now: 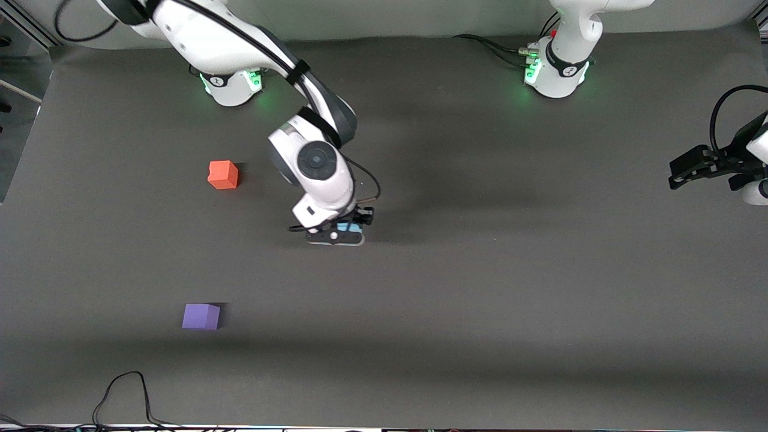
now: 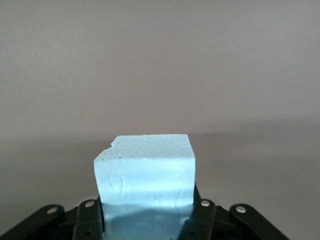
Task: Place blue block between orange and purple blocks
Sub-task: 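Carry the blue cube with the right gripper toward the orange cube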
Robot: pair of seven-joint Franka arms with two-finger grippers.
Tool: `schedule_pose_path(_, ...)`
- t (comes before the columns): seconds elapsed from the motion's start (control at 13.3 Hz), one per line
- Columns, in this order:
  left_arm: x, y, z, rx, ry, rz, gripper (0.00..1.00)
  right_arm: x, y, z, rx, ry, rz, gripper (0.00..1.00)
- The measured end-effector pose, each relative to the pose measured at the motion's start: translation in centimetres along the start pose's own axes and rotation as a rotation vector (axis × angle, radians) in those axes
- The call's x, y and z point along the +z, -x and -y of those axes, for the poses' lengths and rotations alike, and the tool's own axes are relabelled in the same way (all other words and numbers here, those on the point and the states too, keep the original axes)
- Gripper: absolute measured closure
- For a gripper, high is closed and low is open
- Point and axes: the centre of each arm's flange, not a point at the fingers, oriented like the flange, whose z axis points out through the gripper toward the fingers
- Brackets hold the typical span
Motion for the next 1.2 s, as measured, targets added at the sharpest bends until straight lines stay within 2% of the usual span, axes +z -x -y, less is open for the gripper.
schedule_pose_path(0.15,0.1,0.0,-0.1,0.002,0.001,-0.001,0.00,-3.6,-1.7,-5.1,-0.035,0.019,-0.003,0.44)
schedule_pose_path(0.3,0.2,-0.1,-0.2,0.005,0.001,-0.001,0.00,-5.6,-2.8,-12.0,-0.084,0.009,0.011,0.44)
schedule_pose_path(0.53,0.2,-0.1,-0.3,0.006,0.001,-0.001,0.00,-5.5,-2.7,-23.1,-0.116,-0.003,0.044,0.44)
schedule_pose_path(0.68,0.3,-0.1,-0.3,0.006,0.001,0.000,0.00,-2.7,-2.4,-29.8,-0.127,-0.005,0.033,0.44)
schedule_pose_path(0.83,0.3,-0.1,-0.3,0.006,0.002,0.000,0.00,2.7,-1.6,-35.0,-0.150,0.008,-0.008,0.44)
schedule_pose_path(1.05,0.3,-0.1,-0.4,0.007,0.002,0.001,0.00,9.7,-0.2,-36.9,-0.129,0.020,-0.014,0.44)
schedule_pose_path(1.2,0.3,-0.1,-0.4,0.010,0.002,0.001,0.00,11.9,-0.1,-36.7,-0.125,-0.006,-0.013,0.44)
